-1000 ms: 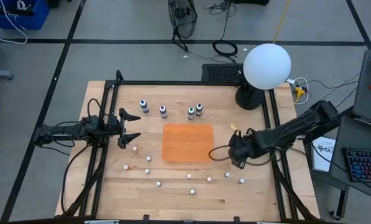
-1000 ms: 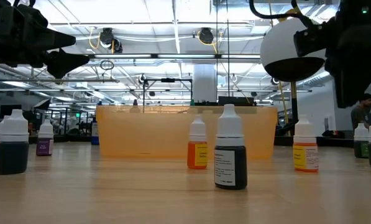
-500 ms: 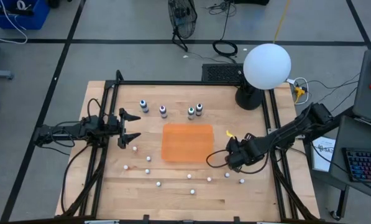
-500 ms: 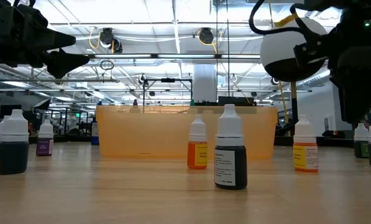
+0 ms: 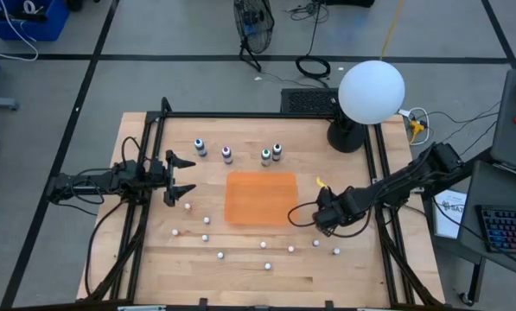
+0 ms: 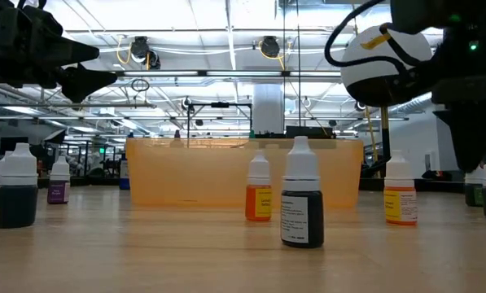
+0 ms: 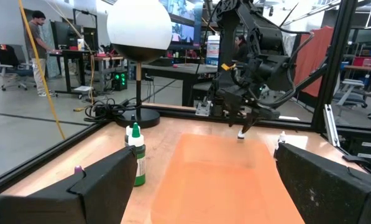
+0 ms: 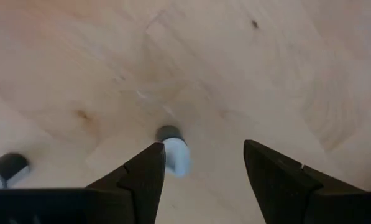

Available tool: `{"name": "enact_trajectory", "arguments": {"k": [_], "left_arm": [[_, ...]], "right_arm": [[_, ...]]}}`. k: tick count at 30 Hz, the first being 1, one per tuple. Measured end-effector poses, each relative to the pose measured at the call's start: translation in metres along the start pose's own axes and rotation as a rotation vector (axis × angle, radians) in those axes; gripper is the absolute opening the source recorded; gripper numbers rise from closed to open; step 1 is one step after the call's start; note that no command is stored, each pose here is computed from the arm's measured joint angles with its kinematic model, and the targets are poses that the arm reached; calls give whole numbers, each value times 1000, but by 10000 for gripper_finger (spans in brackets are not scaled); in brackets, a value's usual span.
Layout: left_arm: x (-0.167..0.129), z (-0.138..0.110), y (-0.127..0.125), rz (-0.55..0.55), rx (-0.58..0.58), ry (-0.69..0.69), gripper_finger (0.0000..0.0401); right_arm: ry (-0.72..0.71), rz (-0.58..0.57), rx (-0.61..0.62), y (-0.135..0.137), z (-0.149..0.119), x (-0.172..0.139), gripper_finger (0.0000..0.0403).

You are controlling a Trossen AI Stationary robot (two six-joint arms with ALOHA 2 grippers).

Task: Pick & Place food coloring
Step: Put the small green food coloring bottle into the orange bin

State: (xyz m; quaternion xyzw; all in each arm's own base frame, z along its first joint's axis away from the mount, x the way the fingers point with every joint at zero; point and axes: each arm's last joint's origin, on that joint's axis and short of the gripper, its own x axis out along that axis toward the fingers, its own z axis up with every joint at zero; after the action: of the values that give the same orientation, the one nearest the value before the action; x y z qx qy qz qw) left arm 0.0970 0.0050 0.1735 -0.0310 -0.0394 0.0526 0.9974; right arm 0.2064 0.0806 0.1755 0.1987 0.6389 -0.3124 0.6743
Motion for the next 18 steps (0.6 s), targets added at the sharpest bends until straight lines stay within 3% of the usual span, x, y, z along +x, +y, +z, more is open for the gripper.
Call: {"name": "enact_trajectory", "arguments": {"k": [18], "left_arm": [[0,0,0,0,0,0,379]], "right_arm": [[15,29,51,-3,-6,19,208]]}}
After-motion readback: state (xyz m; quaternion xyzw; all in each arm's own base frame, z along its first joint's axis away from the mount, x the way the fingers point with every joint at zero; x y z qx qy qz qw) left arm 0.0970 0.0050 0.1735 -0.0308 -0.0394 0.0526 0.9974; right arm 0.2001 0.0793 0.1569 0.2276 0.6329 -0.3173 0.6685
